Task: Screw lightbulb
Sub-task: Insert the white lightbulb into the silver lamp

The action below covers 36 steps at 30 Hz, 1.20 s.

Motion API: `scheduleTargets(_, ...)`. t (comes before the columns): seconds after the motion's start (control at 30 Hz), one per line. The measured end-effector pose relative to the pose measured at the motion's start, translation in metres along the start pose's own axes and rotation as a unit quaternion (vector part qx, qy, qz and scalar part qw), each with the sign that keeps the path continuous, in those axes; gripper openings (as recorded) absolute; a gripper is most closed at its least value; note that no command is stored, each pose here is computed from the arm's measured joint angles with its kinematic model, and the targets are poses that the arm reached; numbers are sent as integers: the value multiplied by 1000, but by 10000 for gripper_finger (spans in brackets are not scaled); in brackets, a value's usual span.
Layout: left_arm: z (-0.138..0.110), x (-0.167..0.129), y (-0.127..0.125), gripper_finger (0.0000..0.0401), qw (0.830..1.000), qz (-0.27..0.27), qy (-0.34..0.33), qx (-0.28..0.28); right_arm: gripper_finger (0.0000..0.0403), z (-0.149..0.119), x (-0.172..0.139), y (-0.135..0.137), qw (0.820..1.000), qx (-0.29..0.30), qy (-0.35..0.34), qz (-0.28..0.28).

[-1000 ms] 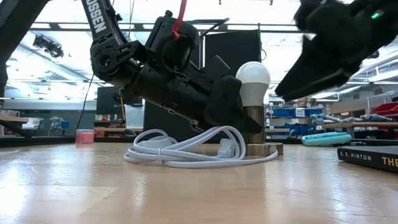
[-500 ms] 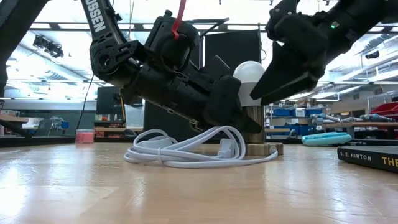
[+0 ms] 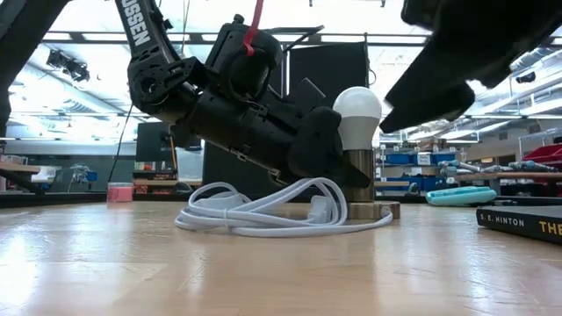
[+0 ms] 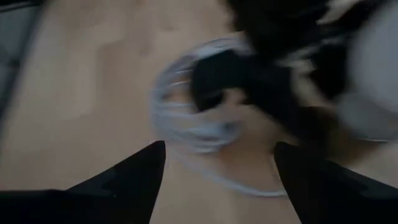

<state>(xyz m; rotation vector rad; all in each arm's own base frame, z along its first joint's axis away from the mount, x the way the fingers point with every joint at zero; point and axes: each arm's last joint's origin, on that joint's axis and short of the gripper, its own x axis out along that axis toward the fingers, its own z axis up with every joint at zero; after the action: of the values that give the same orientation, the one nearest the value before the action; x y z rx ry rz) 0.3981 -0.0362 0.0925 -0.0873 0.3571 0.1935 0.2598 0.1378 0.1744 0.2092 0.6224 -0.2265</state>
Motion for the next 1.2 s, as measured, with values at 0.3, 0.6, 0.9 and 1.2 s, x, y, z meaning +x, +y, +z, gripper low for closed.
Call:
scheduleTargets(0.3,0,0,0,184,1000,-1,0,0,304,-1,7,-24,992,-13,-26,-126)
scheduleTargets(0.6,-1,-1,0,184,1000,-4,4,1,302,9,19,-36,998,-6,-4,-69)
scheduleTargets(0.9,-1,0,-1,184,1000,-9,5,2,291,1,-2,9,996,-48,-42,57)
scheduleTargets(1.2,-1,0,-1,184,1000,-8,5,2,274,-5,11,-30,995,12,15,-97)
